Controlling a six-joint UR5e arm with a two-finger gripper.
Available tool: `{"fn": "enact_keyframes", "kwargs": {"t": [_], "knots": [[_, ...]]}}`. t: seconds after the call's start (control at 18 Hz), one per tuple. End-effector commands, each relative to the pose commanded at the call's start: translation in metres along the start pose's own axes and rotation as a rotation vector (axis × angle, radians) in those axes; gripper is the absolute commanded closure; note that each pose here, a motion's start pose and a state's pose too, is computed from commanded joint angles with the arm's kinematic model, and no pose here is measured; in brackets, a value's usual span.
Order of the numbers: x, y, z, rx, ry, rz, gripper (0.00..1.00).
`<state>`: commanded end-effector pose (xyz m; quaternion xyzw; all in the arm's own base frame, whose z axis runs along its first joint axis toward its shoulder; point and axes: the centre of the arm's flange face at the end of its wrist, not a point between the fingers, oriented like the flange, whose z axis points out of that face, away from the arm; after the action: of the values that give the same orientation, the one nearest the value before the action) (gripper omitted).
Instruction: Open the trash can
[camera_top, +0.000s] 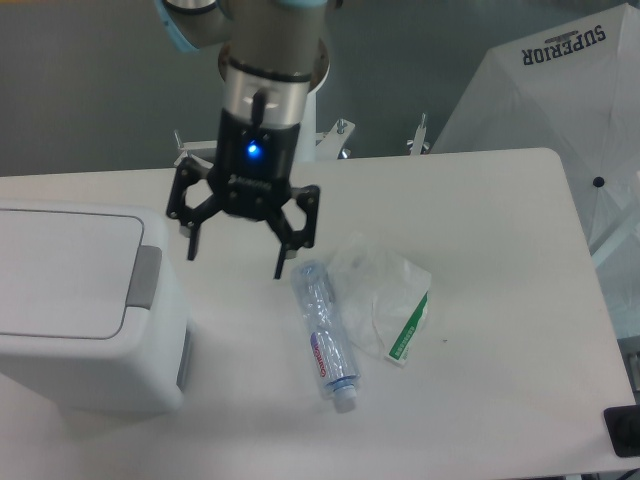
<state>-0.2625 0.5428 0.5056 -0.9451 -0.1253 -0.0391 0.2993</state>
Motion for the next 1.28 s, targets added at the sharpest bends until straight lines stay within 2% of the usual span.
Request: {"fn": "enact_keyframes", "kwargs": {"t": [0.5, 0.83, 1.28], "knots": [[0.011, 0.012, 0.020, 0.036, -0.002, 0.036, 0.00], [0.016, 0.014, 0.025, 0.029, 0.008, -0.008, 0.00], [0.019, 0.014, 0.029, 0.031, 0.012, -0.005, 0.00]]}}
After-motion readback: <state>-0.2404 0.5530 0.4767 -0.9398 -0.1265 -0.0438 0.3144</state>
